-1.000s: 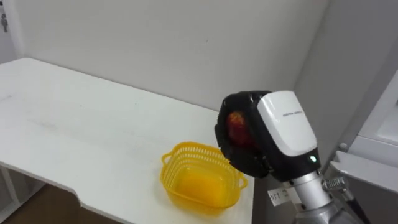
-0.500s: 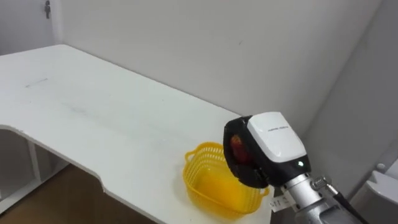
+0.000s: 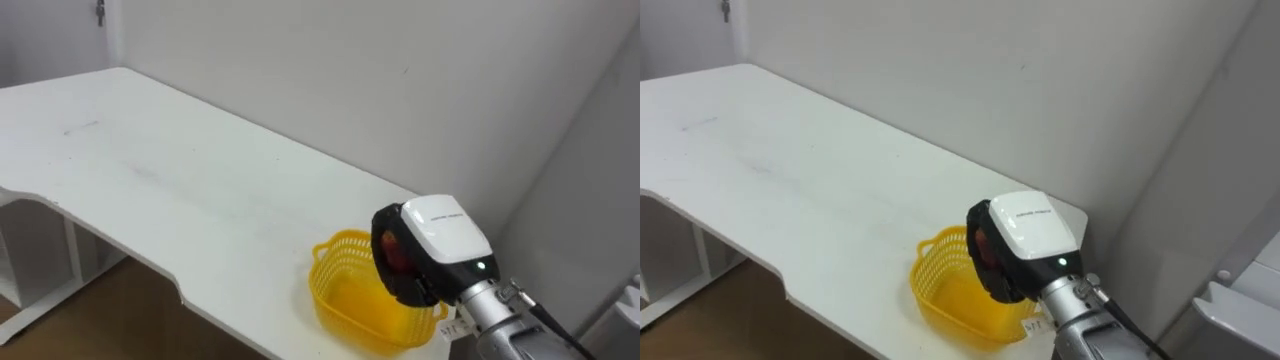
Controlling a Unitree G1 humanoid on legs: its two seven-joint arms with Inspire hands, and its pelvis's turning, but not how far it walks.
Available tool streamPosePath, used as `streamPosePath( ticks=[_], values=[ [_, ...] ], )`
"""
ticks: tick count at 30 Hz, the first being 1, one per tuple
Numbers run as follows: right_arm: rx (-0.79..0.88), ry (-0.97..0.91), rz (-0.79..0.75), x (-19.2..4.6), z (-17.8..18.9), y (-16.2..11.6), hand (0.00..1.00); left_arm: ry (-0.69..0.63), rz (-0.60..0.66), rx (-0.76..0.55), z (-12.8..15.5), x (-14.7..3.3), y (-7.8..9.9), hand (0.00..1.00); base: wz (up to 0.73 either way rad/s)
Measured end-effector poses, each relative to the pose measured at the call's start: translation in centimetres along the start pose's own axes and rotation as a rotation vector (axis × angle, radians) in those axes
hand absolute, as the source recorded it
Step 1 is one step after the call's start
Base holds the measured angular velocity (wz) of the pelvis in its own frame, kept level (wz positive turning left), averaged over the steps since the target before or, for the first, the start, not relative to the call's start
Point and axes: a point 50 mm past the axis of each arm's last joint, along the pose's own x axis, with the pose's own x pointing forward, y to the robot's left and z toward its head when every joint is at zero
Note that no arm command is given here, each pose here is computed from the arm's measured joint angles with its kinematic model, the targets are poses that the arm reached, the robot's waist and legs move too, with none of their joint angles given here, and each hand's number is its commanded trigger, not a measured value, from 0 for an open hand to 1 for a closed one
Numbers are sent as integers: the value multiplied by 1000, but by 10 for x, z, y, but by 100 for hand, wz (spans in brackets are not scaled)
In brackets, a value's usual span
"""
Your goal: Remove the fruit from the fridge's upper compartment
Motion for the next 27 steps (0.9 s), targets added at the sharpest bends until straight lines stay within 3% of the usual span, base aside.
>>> streamPosePath(
  ticks=[5, 6, 7, 8, 27],
  values=[
    [16, 20, -6, 5, -4, -3, 100, -4, 8, -17, 1, 0, 2, 0, 0],
    [12, 24, -3, 6, -5, -3, 92, -5, 9, -17, 1, 0, 3, 0, 0],
    [11, 25, -4, 6, -5, -3, 54, -6, 9, -16, 2, 0, 3, 0, 0],
    [10, 26, -6, 7, -5, -4, 0, -7, 9, -16, 2, 0, 3, 0, 0],
    [9, 60, 44, 6, -10, 0, 0, -6, 12, -15, 2, 0, 3, 0, 1]
  ],
)
